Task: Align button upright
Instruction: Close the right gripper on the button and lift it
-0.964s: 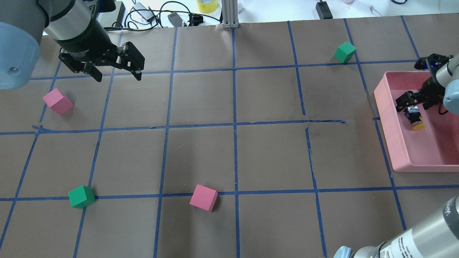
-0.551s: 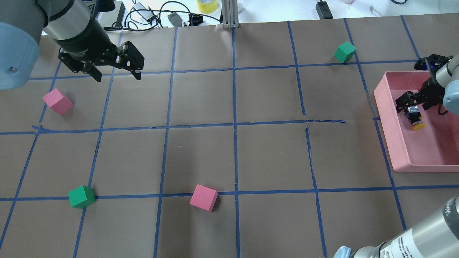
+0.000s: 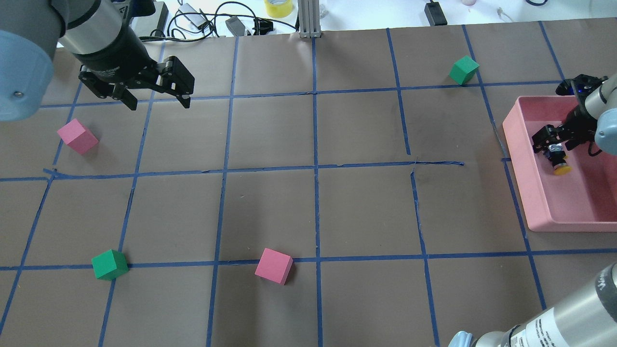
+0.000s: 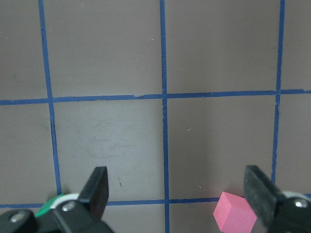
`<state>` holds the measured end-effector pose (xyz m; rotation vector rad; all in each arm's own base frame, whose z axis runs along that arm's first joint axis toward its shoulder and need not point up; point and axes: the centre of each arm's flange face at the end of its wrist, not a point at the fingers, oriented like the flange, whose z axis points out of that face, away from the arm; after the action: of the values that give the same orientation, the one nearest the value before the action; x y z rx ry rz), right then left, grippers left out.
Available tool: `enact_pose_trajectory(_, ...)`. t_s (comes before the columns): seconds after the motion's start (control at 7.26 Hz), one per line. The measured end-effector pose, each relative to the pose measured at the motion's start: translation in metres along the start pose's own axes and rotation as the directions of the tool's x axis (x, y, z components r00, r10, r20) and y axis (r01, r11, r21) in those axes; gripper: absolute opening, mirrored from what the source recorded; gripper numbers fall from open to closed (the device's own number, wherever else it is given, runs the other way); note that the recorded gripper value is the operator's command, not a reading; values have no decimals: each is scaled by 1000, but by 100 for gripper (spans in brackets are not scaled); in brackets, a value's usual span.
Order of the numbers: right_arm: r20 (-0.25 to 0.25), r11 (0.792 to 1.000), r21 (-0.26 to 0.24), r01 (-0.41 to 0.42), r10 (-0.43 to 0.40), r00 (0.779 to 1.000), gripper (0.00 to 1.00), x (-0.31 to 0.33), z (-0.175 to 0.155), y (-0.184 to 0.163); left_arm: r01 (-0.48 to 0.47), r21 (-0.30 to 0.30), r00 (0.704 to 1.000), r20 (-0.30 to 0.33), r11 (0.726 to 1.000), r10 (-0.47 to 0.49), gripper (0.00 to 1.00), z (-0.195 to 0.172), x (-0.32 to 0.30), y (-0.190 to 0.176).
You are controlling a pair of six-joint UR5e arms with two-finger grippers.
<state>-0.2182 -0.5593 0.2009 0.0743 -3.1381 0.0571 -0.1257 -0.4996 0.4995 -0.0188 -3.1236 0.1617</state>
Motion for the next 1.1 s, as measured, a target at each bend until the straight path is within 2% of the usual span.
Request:
enact_pose_trajectory(0.28, -1, 1000, -13, 0, 0, 1000, 0, 1, 1, 2, 0, 0, 1000, 0, 1000, 0, 100, 0, 0, 0)
enact_pose_trajectory(0.55, -24, 997, -80, 7, -9, 1000, 0, 4, -1, 8, 0, 0, 1000, 0, 1000, 0, 100, 0, 0, 0)
enact_pose_trajectory(0.69, -18, 994, -110, 13, -15, 1000, 0, 6, -9, 8, 0, 1, 1000, -1, 1000, 0, 100, 0, 0, 0)
enact_pose_trajectory(0.96, 1, 991, -136, 17, -17, 1000, 0, 11, -44, 1, 1, 2, 1000, -1, 1000, -1, 100, -1, 0, 0)
enact_pose_trajectory(1.1, 12, 991, -130, 18, -17, 1000, 0, 12, -66, -4, 1, 1, 1000, 0, 1000, -1, 100, -1, 0, 0)
